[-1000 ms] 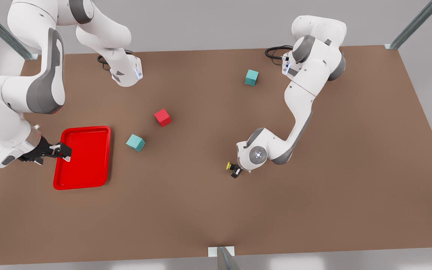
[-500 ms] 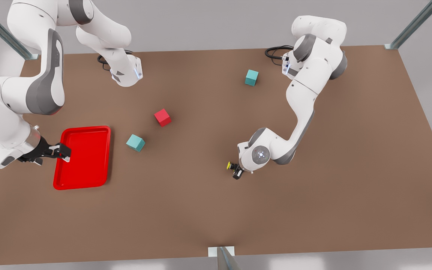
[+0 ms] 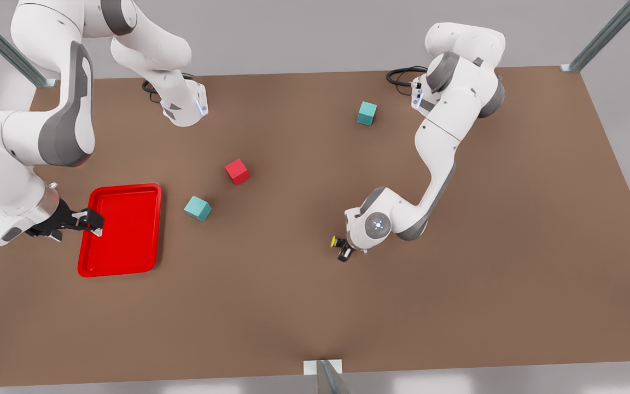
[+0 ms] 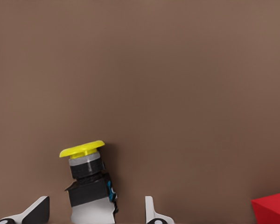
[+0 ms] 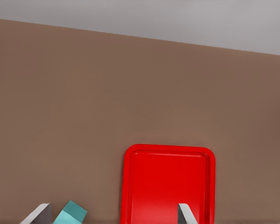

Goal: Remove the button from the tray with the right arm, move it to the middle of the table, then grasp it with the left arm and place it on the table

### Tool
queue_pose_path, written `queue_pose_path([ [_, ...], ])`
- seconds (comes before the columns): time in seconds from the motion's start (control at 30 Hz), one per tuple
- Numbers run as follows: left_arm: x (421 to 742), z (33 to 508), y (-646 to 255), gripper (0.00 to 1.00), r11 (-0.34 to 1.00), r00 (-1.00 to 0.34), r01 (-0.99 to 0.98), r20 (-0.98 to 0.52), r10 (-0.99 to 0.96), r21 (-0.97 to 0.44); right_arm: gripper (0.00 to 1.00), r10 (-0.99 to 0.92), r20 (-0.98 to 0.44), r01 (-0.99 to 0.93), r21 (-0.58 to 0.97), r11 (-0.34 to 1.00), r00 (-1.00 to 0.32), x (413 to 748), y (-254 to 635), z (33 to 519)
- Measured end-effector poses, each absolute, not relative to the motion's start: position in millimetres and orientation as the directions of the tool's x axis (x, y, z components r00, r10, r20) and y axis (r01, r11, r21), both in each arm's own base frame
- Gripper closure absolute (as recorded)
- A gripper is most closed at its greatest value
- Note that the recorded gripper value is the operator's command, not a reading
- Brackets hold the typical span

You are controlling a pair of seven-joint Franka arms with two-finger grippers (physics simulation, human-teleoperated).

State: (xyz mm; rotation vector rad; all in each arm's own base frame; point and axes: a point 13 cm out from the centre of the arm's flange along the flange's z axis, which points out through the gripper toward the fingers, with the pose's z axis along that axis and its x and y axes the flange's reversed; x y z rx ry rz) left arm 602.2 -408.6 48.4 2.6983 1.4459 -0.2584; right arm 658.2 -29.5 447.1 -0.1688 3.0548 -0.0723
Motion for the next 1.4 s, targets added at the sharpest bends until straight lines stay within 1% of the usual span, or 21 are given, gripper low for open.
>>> queue_pose_path([
  [0.13, 603, 46, -410, 0.01, -0.551, 0.541, 0.834, -0.183, 0.821, -0.011, 0.0, -0.115, -0.077, -0.111, -0.051, 0.993, -0.99, 658, -27, 446],
  [0.27, 615, 72, -417, 0.01, -0.534, 0.53, 0.845, -0.184, 0.828, 0.03, 0.0, -0.115, -0.073, -0.111, -0.049, 0.993, -0.991, 657, -26, 445],
  [0.4, 614, 90, -424, 0.01, -0.526, 0.523, 0.849, -0.19, 0.831, 0.04, 0.0, -0.103, -0.078, -0.1, -0.047, 0.994, -0.992, 657, -33, 447],
  [0.63, 590, 67, -423, 0.01, -0.535, 0.522, 0.844, -0.189, 0.832, -0.023, 0.0, -0.12, -0.087, -0.116, -0.042, 0.992, -0.989, 663, -21, 442],
  [0.73, 585, 63, -425, 0.01, -0.538, 0.523, 0.843, -0.188, 0.831, -0.033, 0.0, -0.139, -0.086, -0.136, -0.042, 0.99, -0.987, 666, -8, 437],
  [0.93, 591, 61, -418, 0.01, -0.539, 0.528, 0.842, -0.161, 0.834, -0.027, 0.0, -0.14, -0.088, -0.136, -0.042, 0.99, -0.986, 670, -8, 431],
  [1.17, 587, 47, -417, 0.01, -0.541, 0.53, 0.84, -0.153, 0.834, -0.038, 0.0, -0.142, -0.086, -0.139, -0.04, 0.99, -0.986, 672, -6, 425],
  [1.4, 589, 48, -415, 0.01, -0.538, 0.528, 0.842, -0.147, 0.836, -0.036, 0.0, -0.146, -0.085, -0.144, -0.039, 0.989, -0.986, 673, -2, 423],
])
